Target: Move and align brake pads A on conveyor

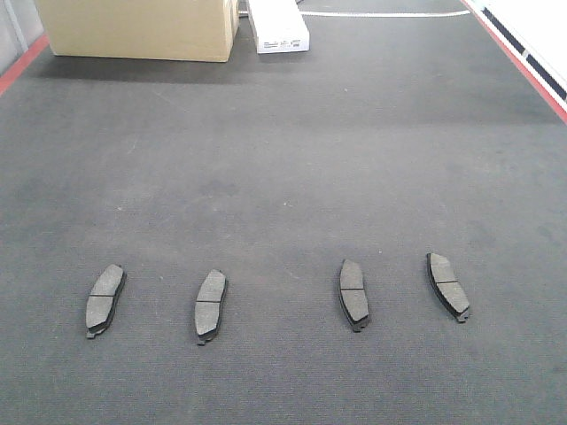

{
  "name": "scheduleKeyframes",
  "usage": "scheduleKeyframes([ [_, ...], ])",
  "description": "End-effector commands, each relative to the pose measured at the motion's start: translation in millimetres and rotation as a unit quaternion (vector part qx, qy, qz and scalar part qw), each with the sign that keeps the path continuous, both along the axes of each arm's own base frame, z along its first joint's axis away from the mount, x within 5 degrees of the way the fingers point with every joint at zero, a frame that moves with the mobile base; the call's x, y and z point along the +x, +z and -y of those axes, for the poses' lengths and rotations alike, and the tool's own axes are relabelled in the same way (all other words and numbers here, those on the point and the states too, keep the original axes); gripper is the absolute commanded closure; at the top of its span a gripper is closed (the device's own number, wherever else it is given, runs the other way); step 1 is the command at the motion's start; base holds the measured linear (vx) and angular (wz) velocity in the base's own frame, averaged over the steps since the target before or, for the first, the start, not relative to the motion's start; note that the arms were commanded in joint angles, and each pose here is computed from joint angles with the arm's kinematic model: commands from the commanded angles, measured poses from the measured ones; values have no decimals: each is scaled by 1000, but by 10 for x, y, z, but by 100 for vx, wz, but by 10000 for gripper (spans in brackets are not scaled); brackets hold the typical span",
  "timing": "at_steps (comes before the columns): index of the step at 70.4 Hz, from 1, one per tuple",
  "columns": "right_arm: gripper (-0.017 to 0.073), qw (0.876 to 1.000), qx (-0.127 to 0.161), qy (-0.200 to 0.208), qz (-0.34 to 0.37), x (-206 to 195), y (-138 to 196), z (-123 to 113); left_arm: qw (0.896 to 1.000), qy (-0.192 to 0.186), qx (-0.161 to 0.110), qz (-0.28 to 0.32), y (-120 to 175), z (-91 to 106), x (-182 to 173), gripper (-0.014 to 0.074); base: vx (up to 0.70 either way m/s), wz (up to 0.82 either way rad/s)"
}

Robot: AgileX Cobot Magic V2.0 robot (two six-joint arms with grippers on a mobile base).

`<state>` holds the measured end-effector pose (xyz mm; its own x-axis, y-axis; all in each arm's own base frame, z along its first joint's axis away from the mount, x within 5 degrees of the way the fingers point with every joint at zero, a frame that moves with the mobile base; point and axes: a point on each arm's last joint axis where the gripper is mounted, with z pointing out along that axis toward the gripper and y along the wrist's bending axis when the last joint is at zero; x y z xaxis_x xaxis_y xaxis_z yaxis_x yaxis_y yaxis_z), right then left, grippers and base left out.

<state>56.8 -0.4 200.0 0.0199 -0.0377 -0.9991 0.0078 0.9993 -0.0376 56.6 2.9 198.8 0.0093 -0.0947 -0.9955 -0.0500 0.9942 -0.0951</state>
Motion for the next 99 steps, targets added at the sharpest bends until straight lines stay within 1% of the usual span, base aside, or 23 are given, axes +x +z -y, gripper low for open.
scheduleKeyframes([
  [1,569,999,-3,-5,42,-14,54,5,1000,-4,-5,30,-9,5,-3,599,0,0],
  [99,569,999,-3,-5,44,-15,57,6,1000,-4,-5,30,-9,5,-3,599,0,0],
])
